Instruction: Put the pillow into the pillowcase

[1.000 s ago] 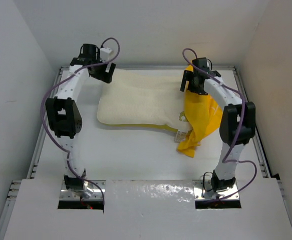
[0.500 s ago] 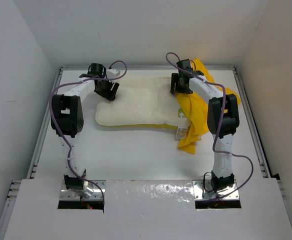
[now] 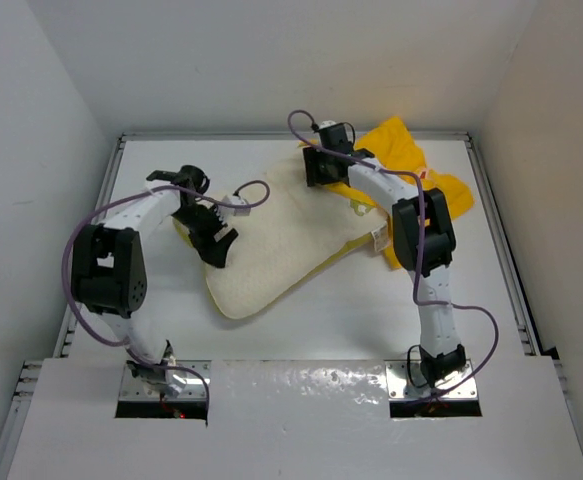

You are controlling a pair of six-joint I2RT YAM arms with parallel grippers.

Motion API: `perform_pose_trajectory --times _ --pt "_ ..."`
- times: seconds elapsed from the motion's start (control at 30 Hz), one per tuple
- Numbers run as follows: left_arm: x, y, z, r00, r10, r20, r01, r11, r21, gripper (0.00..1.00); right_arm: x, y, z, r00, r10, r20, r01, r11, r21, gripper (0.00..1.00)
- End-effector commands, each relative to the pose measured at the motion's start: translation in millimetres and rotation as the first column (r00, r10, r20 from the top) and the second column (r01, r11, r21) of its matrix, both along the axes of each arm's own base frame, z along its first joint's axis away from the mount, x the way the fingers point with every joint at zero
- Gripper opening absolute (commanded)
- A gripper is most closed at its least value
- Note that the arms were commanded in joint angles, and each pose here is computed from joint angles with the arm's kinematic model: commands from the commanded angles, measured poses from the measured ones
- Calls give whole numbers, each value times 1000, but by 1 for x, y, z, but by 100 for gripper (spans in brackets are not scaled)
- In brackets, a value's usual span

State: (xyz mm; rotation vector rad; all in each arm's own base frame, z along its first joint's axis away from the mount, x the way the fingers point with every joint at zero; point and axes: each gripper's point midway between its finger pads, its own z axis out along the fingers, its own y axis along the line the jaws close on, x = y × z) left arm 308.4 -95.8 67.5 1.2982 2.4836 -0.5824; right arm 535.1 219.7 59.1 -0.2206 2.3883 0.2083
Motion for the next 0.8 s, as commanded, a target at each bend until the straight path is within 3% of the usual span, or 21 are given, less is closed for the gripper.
perform_pose_trajectory --times 0.0,0.13,0.23,0.3,0.47,0.53,0.63,0.67,0.77 --pt "-56 -60 67 942 -331 57 332 895 -298 79 -73 133 0 903 429 10 -422 884 200 59" --pt "-37 -79 134 944 -283 170 328 867 -374 85 -91 145 4 854 516 66 -519 839 166 60" --pt "-14 -96 200 906 -245 345 386 813 -436 86 -96 152 18 822 558 111 -569 806 162 61" --pt "10 -106 225 922 -135 363 315 807 -499 85 -101 156 26 797 589 134 -604 785 137 62" --pt "42 -115 236 918 -54 392 277 794 -541 84 -100 155 36 786 597 160 -613 786 81 67" --pt "58 -117 233 924 -1 383 232 798 -556 84 -97 153 38 790 591 166 -606 793 64 75" --pt "113 -101 206 892 186 411 38 876 -480 69 -91 149 48 808 563 177 -577 815 44 89" --pt "127 -95 202 873 230 429 -7 887 -461 52 -89 148 54 817 546 185 -562 826 46 90" --pt "160 -78 207 841 338 423 -100 865 -492 28 -81 136 82 837 489 243 -506 862 7 95"
